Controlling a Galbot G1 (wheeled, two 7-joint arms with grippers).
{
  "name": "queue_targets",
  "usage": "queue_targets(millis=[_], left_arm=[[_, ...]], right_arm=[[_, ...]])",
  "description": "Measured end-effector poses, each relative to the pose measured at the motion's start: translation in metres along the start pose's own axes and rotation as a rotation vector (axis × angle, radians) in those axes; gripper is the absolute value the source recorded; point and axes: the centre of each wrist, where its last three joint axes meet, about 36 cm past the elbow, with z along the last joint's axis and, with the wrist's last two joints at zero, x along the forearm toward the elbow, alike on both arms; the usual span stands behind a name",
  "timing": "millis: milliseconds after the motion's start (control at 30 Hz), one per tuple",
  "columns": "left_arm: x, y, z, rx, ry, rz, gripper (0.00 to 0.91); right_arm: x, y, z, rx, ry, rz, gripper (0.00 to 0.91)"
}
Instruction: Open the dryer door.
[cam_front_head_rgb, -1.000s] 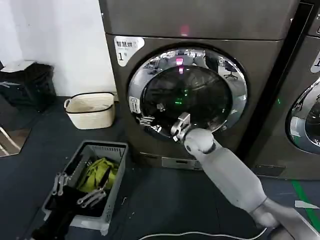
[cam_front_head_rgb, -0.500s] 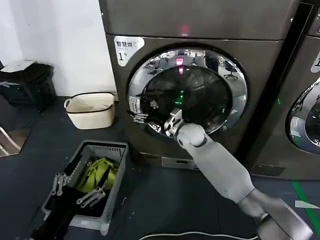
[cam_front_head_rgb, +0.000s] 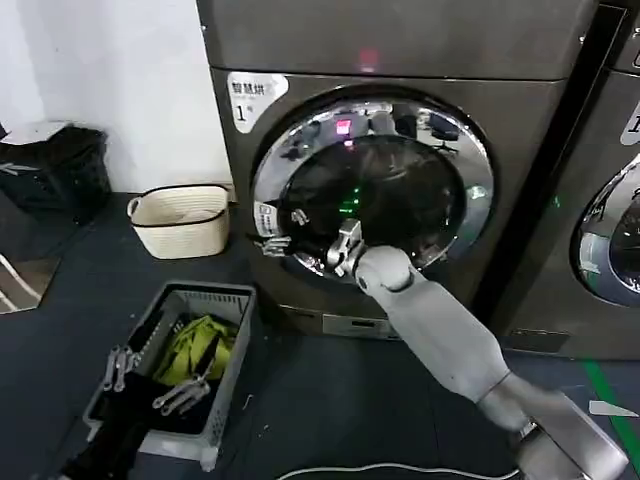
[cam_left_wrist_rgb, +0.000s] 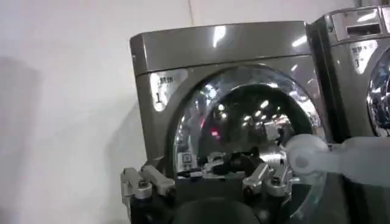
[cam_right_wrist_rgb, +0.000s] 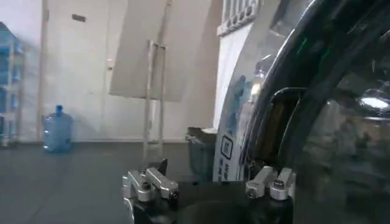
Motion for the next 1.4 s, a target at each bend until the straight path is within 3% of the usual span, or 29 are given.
queue_targets(millis=[733,1400], left_arm=[[-0.040,0.032,0.011,-0.010,-0.018,0.084,0.907],[-0.081,0.074,0.018,-0.081,-0.037,0.190,0.907]], right_arm=[[0.080,0.008,-0.028,-0.014,-0.028,-0.378,0.907],[0.153,0.019,-0.040,-0.004,-0.046,-0.653,0.907]])
